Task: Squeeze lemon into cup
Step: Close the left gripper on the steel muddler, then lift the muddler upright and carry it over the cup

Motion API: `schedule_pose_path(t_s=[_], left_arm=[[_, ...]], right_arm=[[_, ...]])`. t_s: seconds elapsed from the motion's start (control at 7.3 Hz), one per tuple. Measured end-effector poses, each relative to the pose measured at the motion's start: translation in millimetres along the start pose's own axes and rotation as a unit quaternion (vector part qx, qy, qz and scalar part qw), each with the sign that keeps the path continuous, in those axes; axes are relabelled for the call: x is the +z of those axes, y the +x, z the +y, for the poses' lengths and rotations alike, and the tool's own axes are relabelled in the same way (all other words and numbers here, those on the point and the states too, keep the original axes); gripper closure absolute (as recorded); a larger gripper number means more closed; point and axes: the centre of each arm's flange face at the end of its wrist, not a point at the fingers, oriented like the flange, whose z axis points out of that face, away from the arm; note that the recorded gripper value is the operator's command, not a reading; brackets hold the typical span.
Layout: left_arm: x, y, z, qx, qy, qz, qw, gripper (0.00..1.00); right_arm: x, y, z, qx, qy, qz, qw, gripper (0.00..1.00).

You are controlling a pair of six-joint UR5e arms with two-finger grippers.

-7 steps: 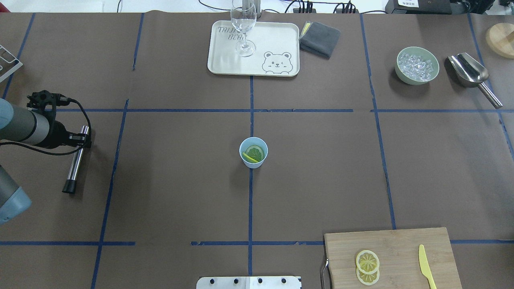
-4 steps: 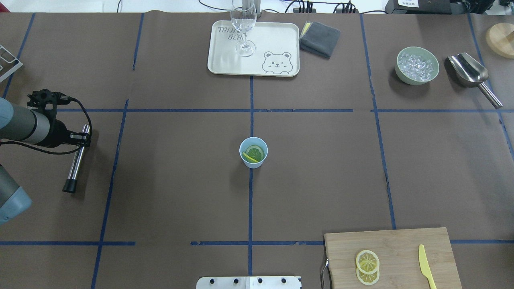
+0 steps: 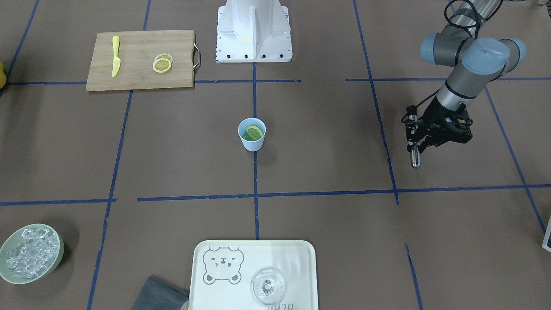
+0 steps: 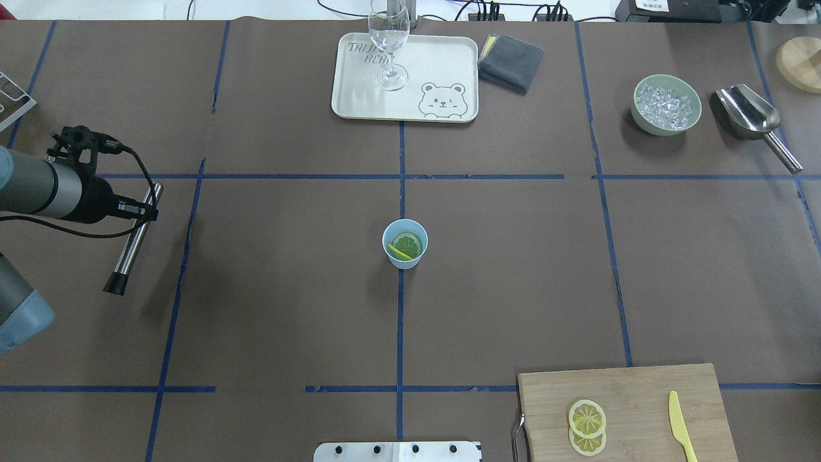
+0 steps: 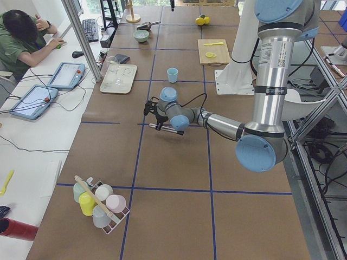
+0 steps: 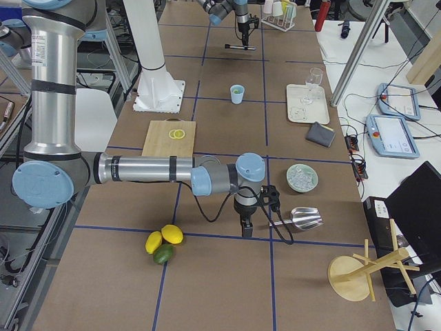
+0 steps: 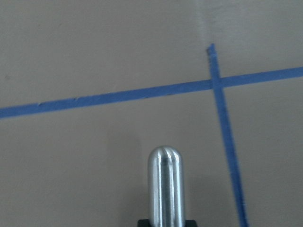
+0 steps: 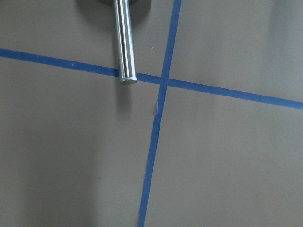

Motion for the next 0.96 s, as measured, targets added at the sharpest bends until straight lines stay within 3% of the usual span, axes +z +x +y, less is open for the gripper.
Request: schedule_pose_path(t_s=[0.27, 0.55, 0.69, 0.96], left_arm=[[-28, 43, -62, 0.081, 0.097, 0.01, 0.9919, 1.0], [-60, 91, -107, 0.11, 0.195, 0.039, 0.9738, 1.0], [-72, 102, -114, 0.12, 0.236, 0.063, 0.9622, 1.0], [-89, 123, -112, 0.138, 0.336, 0.114, 0.9248, 1.0]], right_arm=[[-3, 1, -2, 0.001, 0.004, 0.0, 1.0, 0.0], [-5, 3, -2, 0.004, 0.005, 0.001, 1.0, 0.0], [-5, 5, -1, 0.006, 0.005, 0.001, 1.0, 0.0], [-6, 8, 0, 0.009, 0.006, 0.001, 0.9999, 0.0]])
